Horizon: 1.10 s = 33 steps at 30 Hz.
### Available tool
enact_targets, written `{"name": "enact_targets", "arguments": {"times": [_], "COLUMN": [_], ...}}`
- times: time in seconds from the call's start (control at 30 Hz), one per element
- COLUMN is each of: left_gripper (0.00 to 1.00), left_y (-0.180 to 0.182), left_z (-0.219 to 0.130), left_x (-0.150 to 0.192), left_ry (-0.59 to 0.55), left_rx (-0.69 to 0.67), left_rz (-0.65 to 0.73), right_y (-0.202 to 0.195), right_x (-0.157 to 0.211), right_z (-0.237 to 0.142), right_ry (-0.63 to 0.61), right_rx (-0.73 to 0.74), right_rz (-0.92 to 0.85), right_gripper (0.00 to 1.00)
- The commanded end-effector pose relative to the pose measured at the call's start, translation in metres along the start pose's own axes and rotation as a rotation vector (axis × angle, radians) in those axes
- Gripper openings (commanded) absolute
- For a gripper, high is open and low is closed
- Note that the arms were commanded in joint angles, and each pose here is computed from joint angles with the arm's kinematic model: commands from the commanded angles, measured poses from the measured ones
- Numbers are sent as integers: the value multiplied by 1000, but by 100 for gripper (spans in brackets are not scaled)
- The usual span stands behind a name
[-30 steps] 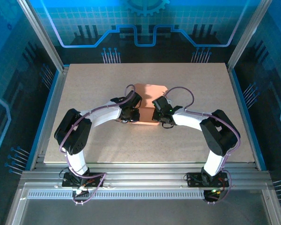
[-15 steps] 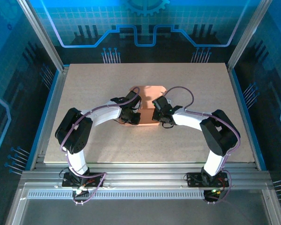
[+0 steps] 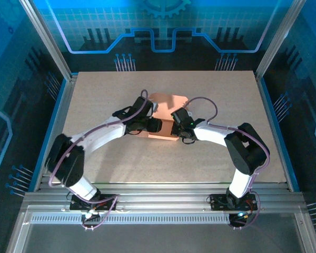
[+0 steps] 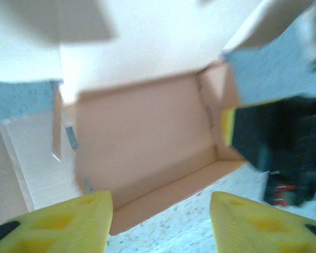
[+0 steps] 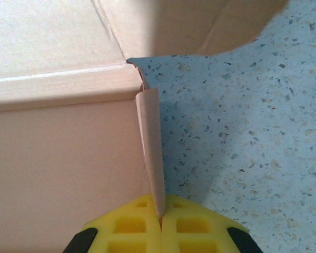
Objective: Fold the paper box
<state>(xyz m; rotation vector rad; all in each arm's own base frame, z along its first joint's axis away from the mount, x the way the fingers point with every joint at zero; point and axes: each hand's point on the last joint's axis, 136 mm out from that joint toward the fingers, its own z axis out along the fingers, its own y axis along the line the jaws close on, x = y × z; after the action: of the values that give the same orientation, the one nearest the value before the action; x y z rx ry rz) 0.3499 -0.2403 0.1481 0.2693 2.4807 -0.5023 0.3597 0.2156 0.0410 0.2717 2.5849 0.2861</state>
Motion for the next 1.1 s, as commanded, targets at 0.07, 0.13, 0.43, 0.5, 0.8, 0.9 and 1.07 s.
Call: {"name": "enact_targets", "arguments": {"times": [0.07, 0.13, 0.43, 0.5, 0.8, 0.9, 1.07], "left_gripper": [72, 80, 97, 97, 90, 75, 57], "left_y": [25, 39, 146, 156, 103, 78, 58], "left_z": [-49, -61, -68, -63, -37, -34, -26], "left_x": [-33, -34, -4, 0, -17, -20, -20], "left_ry": [-226, -272, -332, -359, -315, -298, -265], "left_rx": [10, -5, 33, 141, 468, 524, 576], "left_rz": [-115, -154, -618, -718, -583, -511, -468], "right_y": [-15, -18, -17, -12, -10, -7, -5], "right_x": [-13, -16, -38, -49, -52, -53, -56], "right_z": [-4, -6, -22, -31, -47, -50, -54], "right_ry": [-22, -26, -47, -55, -33, -35, -42], "right_rx": [-17, -37, -238, -310, -457, -485, -502], "right_rz": [7, 14, -12, -8, 0, 11, 20], "right_gripper": [0, 0, 0, 0, 0, 0, 0]}}
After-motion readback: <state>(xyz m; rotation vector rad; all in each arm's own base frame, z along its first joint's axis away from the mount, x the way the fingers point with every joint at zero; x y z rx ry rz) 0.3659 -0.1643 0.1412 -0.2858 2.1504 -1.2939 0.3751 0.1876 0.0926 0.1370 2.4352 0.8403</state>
